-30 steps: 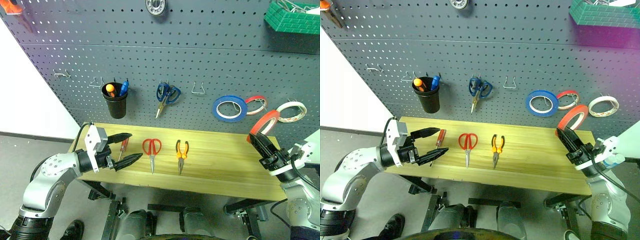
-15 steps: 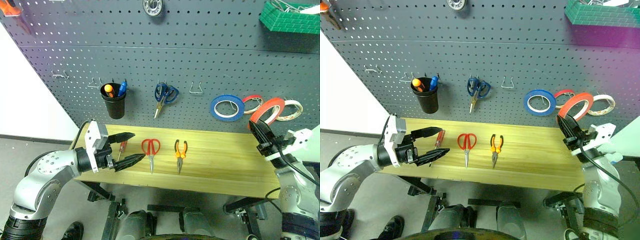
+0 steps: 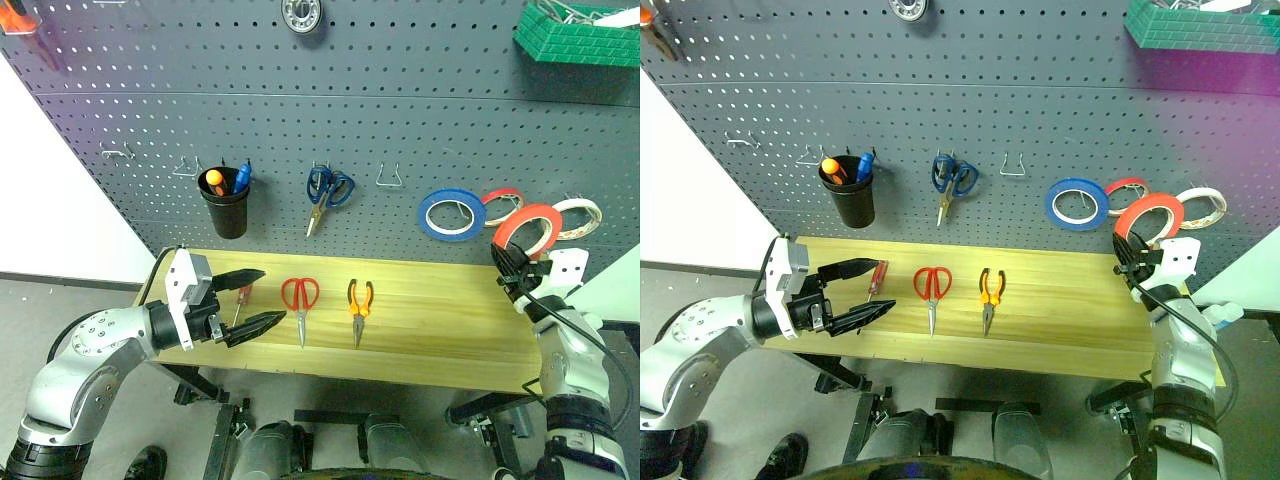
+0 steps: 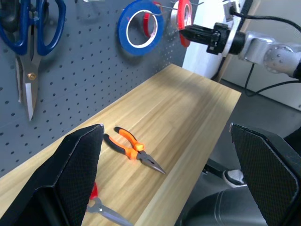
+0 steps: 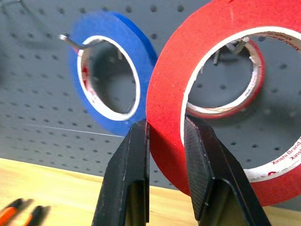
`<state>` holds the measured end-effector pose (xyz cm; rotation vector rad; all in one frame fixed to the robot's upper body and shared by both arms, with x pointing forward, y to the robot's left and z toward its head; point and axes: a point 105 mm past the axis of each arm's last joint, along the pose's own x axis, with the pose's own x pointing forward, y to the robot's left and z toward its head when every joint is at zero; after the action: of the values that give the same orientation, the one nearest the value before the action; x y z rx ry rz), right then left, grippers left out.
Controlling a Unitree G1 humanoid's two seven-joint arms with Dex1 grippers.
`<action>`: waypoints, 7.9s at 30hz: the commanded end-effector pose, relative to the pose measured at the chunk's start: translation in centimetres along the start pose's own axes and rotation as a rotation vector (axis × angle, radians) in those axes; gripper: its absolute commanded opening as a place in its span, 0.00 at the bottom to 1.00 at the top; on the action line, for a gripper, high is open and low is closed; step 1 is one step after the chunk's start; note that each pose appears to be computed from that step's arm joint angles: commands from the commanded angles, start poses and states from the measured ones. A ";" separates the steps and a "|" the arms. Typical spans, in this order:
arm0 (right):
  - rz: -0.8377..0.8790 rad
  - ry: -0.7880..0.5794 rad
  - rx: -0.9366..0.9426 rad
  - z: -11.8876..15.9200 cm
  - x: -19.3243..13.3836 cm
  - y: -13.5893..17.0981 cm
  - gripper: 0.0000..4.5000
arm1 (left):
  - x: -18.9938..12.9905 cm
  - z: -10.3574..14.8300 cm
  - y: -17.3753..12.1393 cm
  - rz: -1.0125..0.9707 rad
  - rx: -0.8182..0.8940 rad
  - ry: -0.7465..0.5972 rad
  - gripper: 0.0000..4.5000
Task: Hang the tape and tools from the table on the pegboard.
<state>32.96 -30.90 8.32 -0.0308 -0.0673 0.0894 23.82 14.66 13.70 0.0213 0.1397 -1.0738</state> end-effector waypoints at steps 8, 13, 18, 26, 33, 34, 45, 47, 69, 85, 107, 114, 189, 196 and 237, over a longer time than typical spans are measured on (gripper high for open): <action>0.014 -0.052 -0.028 1.3 2.4 -0.3 0.36 | -0.9 -0.2 0.5 0.007 0.045 -0.013 1.00; 0.026 -0.048 -0.037 1.1 2.6 -0.2 0.72 | -1.1 -0.8 0.3 0.009 0.043 -0.014 1.00; 0.038 -0.028 -0.052 0.4 2.0 0.3 1.00 | -1.5 -1.5 0.3 0.016 0.041 -0.015 1.00; 0.075 -0.031 0.112 0.5 -0.4 1.1 1.00 | -1.9 -2.1 0.7 0.018 0.041 -0.012 1.00; 0.185 0.054 0.195 -0.3 -2.0 5.9 1.00 | -1.8 -2.4 0.6 0.012 0.039 -0.011 1.00; 0.200 0.080 0.191 -0.5 -1.8 7.1 1.00 | -1.8 -2.5 0.6 0.010 0.039 -0.008 1.00; 0.192 0.321 0.136 -3.0 1.4 16.0 1.00 | -1.9 -1.5 0.1 0.030 0.056 -0.002 1.00; 0.179 0.371 0.129 -3.5 1.9 17.0 1.00 | -2.1 -1.2 0.0 0.042 0.055 0.002 1.00; 0.048 0.703 0.162 -8.7 3.5 20.0 1.00 | -3.6 -0.2 -0.5 0.116 0.058 0.018 1.00; -0.009 0.756 0.133 -11.3 4.5 20.9 1.00 | -5.4 -2.0 -1.0 0.125 0.041 0.041 1.00; -0.049 0.804 0.030 -12.9 4.0 20.9 1.00 | -6.9 -1.6 -2.0 0.155 0.036 0.064 1.00; -0.044 0.812 -0.010 -13.3 3.7 20.7 1.00 | -7.4 -1.2 -3.3 0.171 0.028 0.075 1.00; 0.549 -0.172 0.286 2.5 -0.8 18.4 0.63 | -6.4 -2.8 -0.8 0.120 0.018 0.037 1.00; 0.569 -0.275 0.291 5.3 -0.8 17.4 0.63 | -6.3 -2.5 -0.6 0.130 0.015 -0.010 1.00; 0.297 -0.611 0.218 16.7 9.6 15.8 0.63 | -5.2 -2.5 0.6 0.122 0.050 -0.039 1.00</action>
<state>40.34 -13.77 22.63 0.2020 -0.5684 0.4057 21.73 20.05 10.97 0.0306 0.1032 -0.9425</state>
